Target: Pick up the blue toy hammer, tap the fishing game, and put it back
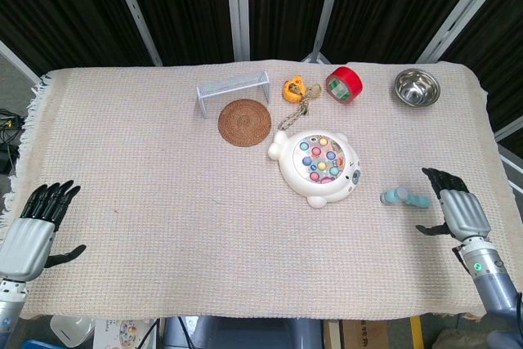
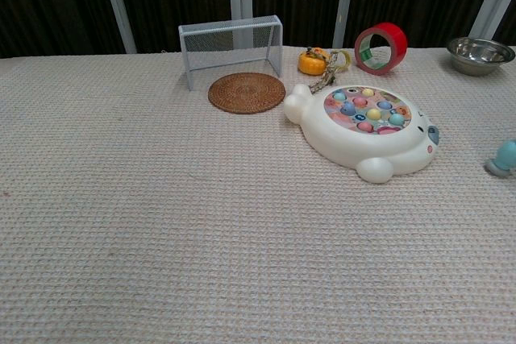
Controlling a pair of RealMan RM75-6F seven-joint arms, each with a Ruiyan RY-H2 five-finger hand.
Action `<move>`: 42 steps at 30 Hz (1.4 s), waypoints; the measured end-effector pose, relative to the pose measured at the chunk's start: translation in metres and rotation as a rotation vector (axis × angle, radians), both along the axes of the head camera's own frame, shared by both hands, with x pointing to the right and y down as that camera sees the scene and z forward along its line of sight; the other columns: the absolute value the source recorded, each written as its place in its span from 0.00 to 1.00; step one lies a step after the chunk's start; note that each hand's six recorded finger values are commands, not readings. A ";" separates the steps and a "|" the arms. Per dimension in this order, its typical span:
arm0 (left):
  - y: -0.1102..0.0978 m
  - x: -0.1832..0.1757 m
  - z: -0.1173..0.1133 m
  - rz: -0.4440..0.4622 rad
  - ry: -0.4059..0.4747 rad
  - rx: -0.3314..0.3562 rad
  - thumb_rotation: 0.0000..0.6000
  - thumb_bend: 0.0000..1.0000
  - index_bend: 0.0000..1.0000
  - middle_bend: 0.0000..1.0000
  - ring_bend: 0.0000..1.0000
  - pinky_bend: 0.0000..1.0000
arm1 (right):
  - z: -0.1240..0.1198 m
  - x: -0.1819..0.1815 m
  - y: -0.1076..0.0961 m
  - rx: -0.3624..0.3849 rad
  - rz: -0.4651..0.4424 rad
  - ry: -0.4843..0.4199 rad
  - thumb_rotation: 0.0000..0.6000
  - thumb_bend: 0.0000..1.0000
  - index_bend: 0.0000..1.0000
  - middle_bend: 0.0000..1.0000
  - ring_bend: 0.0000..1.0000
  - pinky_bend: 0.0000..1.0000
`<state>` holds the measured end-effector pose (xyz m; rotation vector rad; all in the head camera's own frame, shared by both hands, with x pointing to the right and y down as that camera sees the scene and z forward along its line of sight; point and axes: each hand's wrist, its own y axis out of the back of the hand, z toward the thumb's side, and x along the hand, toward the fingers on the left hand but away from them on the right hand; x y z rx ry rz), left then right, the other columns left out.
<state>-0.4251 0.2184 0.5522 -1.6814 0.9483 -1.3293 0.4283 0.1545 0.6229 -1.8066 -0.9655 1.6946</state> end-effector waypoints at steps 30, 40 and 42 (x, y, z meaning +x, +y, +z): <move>-0.007 0.004 0.006 0.011 -0.016 -0.019 1.00 0.04 0.00 0.00 0.00 0.00 | 0.072 -0.003 -0.026 -0.145 0.042 0.055 1.00 0.35 0.45 0.39 0.25 0.18; -0.007 0.002 0.006 0.006 -0.019 -0.020 1.00 0.04 0.00 0.00 0.00 0.00 | 0.078 -0.006 -0.023 -0.144 0.035 0.045 1.00 0.36 0.47 0.40 0.27 0.19; -0.007 0.002 0.007 0.007 -0.019 -0.021 1.00 0.04 0.00 0.00 0.00 0.00 | 0.078 -0.007 -0.023 -0.145 0.034 0.043 1.00 0.36 0.47 0.41 0.27 0.19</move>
